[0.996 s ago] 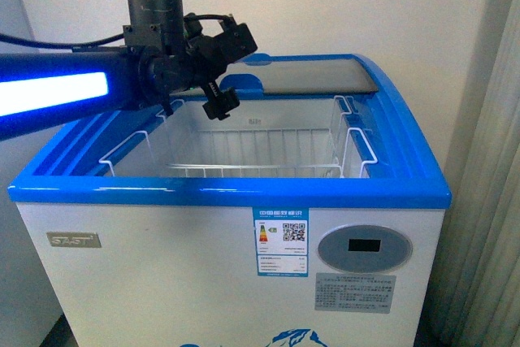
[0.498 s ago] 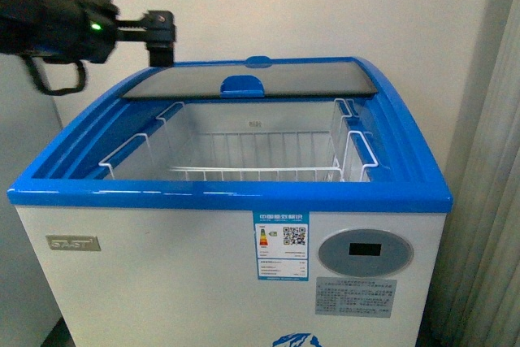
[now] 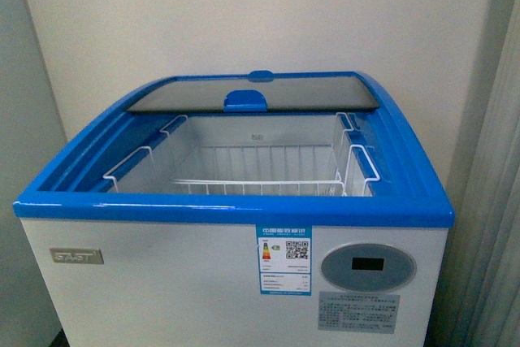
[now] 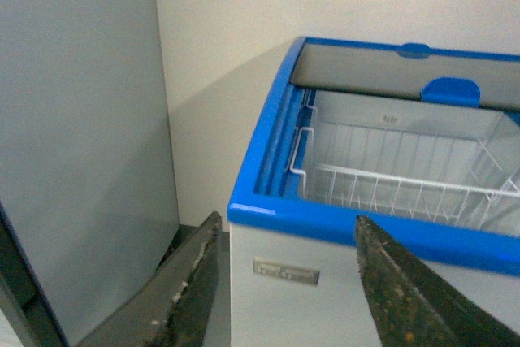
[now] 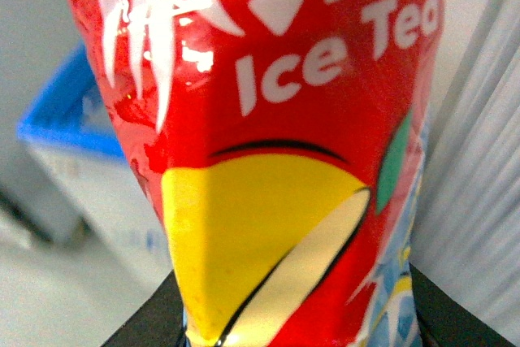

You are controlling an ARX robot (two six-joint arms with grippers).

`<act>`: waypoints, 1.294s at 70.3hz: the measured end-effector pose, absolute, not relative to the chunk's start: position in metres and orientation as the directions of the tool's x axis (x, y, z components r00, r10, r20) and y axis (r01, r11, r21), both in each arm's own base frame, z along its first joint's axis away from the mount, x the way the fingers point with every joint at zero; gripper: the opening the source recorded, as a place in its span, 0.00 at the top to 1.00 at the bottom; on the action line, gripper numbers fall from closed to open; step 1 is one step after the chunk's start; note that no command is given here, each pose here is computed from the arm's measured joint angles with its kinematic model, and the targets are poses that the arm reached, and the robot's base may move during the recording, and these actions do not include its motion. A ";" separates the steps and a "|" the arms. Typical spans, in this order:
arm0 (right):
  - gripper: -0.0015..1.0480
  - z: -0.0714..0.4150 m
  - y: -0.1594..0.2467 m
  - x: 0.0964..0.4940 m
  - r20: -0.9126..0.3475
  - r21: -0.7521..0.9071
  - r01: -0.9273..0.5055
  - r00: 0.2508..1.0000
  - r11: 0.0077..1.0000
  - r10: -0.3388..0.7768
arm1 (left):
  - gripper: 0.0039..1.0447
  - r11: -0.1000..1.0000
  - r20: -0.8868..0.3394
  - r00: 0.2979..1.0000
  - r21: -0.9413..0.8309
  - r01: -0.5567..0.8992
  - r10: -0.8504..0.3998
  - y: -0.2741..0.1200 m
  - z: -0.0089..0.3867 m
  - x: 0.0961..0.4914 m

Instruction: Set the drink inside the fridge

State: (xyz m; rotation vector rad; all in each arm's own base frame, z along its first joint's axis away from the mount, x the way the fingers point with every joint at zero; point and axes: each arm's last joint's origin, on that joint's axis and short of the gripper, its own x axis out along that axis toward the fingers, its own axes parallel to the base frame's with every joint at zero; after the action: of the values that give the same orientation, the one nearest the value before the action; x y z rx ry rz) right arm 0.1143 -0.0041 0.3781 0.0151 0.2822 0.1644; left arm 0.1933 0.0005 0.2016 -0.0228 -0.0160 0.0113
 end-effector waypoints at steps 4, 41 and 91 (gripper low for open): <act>0.61 0.379 -0.006 0.119 -0.432 -0.016 -0.213 0.883 0.977 0.186 | 0.64 1.000 0.000 1.000 -0.019 0.002 -0.002 0.000 0.195 0.188; 0.61 0.367 0.068 0.384 -0.612 -0.768 -0.624 0.782 0.147 0.121 | 0.98 1.000 -0.008 1.000 -0.011 0.001 -0.001 0.000 0.176 0.146; 0.61 0.252 0.172 0.478 -0.580 -0.762 -0.618 0.784 0.192 0.221 | 0.98 1.000 0.015 1.000 -0.010 0.001 -0.001 0.000 0.171 0.121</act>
State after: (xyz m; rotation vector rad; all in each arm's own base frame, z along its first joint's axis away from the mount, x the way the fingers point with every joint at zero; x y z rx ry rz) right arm 0.4783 0.1721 0.2524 -1.2467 0.3795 0.6091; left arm 0.1208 0.0000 0.1713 -0.0101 -0.0147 -0.0008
